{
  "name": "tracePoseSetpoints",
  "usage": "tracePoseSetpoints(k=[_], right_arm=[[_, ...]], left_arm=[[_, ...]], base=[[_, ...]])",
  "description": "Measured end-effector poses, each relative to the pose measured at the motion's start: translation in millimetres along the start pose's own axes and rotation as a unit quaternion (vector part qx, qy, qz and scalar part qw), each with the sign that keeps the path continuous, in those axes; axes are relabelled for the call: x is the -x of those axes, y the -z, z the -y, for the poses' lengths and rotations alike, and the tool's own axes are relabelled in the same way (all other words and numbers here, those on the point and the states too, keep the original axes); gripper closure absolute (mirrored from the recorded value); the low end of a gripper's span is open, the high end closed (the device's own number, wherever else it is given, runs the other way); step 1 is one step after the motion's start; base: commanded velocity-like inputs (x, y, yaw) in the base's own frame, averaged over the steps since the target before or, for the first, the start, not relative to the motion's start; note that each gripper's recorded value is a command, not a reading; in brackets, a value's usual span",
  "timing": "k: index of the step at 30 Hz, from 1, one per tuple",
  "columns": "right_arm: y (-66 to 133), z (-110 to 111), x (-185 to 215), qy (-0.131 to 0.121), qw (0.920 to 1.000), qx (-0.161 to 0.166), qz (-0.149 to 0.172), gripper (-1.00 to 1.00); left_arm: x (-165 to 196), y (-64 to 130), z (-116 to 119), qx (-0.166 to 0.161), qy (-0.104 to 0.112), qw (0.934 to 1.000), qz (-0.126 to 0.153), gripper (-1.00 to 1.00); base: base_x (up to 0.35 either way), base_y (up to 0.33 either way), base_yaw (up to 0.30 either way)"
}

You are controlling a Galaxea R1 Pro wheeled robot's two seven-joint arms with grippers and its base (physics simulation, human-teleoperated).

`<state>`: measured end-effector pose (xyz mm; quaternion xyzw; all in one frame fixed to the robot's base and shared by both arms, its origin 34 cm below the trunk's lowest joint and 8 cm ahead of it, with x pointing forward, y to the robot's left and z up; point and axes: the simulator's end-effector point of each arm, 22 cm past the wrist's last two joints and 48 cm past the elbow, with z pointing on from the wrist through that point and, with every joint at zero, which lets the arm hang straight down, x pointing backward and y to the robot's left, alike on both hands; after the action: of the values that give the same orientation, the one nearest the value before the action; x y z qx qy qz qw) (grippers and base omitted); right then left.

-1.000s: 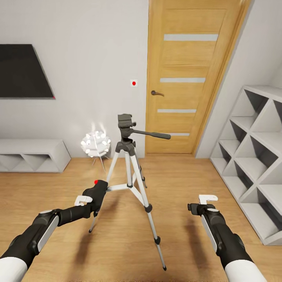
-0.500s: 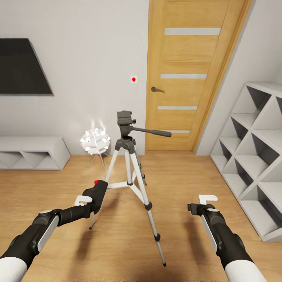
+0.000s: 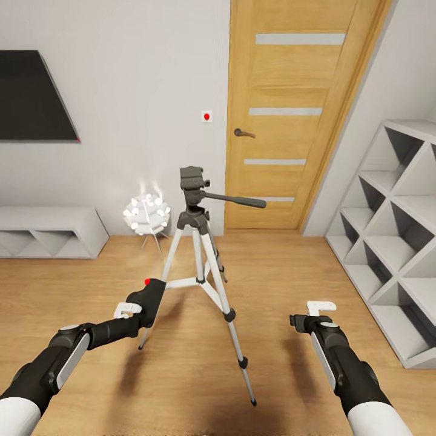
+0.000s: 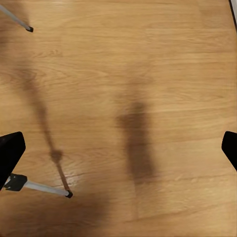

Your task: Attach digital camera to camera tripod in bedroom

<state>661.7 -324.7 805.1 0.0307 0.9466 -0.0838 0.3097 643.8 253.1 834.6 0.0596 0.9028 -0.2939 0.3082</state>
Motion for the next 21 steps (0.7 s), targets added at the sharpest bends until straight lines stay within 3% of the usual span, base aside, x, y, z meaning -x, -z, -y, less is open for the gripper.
tracePoseSetpoints(k=[11,21], right_arm=[[-0.5,-0.1,-0.8,0.001,1.0,-0.004,-0.002,-1.0],[-0.9,-0.3,-1.5,0.002,1.0,-0.005,-0.002,-1.0]], left_arm=[[-1.5,-1.6,-0.1,-0.001,0.001,1.0,-0.001,1.0],[-1.1,-1.5,0.4,-0.001,0.0,1.0,-0.001,1.0]], base=[[0.0,0.0,0.015],[0.0,0.0,0.236]])
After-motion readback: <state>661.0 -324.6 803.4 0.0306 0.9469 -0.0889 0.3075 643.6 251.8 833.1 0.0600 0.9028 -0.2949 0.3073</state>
